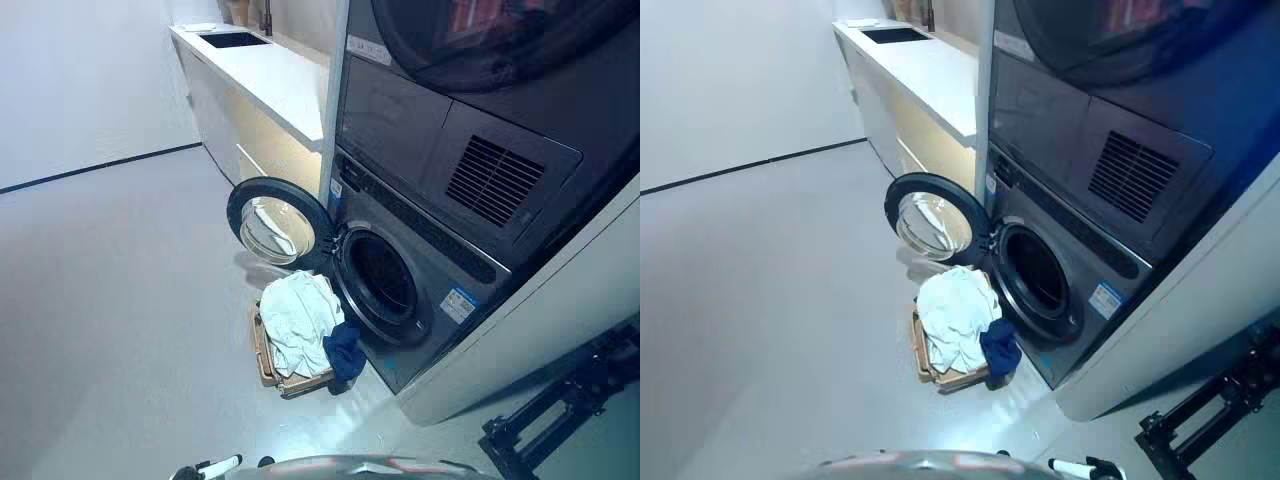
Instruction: Put the clothes in the basket into the washing machine.
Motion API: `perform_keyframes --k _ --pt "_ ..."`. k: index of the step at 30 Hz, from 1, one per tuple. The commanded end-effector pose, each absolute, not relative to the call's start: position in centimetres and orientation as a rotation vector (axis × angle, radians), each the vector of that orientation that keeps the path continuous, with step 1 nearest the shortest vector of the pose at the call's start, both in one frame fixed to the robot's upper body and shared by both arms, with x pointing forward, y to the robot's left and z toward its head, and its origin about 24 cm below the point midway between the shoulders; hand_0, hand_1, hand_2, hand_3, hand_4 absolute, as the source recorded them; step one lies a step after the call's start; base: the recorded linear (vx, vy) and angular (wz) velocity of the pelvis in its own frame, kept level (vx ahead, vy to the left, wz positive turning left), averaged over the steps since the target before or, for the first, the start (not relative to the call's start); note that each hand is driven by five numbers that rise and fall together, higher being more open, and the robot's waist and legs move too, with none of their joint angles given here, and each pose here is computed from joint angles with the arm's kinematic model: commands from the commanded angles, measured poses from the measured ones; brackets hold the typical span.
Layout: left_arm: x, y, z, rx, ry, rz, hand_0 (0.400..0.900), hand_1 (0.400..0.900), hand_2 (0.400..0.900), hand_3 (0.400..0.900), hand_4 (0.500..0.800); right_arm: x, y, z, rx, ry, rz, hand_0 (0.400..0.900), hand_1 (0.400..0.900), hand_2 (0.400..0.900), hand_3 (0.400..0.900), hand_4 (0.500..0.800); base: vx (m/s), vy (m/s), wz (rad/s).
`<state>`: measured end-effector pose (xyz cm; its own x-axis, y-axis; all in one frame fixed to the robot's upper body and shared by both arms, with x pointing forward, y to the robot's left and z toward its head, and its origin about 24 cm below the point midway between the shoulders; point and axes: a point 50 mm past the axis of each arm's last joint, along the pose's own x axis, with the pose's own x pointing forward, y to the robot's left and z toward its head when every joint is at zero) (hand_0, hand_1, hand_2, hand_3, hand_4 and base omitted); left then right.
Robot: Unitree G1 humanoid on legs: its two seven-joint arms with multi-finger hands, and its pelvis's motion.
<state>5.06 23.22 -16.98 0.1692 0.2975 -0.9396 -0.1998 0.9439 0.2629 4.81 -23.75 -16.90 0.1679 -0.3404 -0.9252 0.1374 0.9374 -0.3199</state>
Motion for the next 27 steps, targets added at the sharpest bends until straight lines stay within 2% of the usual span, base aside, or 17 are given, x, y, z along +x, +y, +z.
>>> perform_keyframes --k 1,19,27 --pt "7.1 22.9 -16.8 0.124 1.323 0.334 0.900 0.900 0.900 0.900 0.800 8.6 -25.0 -16.0 -0.204 1.254 -0.370 0.900 0.900 0.900 0.900 0.800 0.000 0.000 0.00" --pt "7.3 22.8 -16.8 0.111 1.318 0.338 0.900 0.900 0.900 0.900 0.800 8.8 -25.1 -15.9 -0.197 1.247 -0.378 0.900 0.900 0.900 0.900 0.800 0.000 -0.007 0.00" --pt "9.3 23.3 -16.3 0.101 1.251 0.366 0.900 0.900 0.900 0.900 0.800 11.1 -25.5 -15.2 -0.197 1.174 -0.383 0.900 0.900 0.900 0.900 0.800 -0.064 -0.085 -0.02"
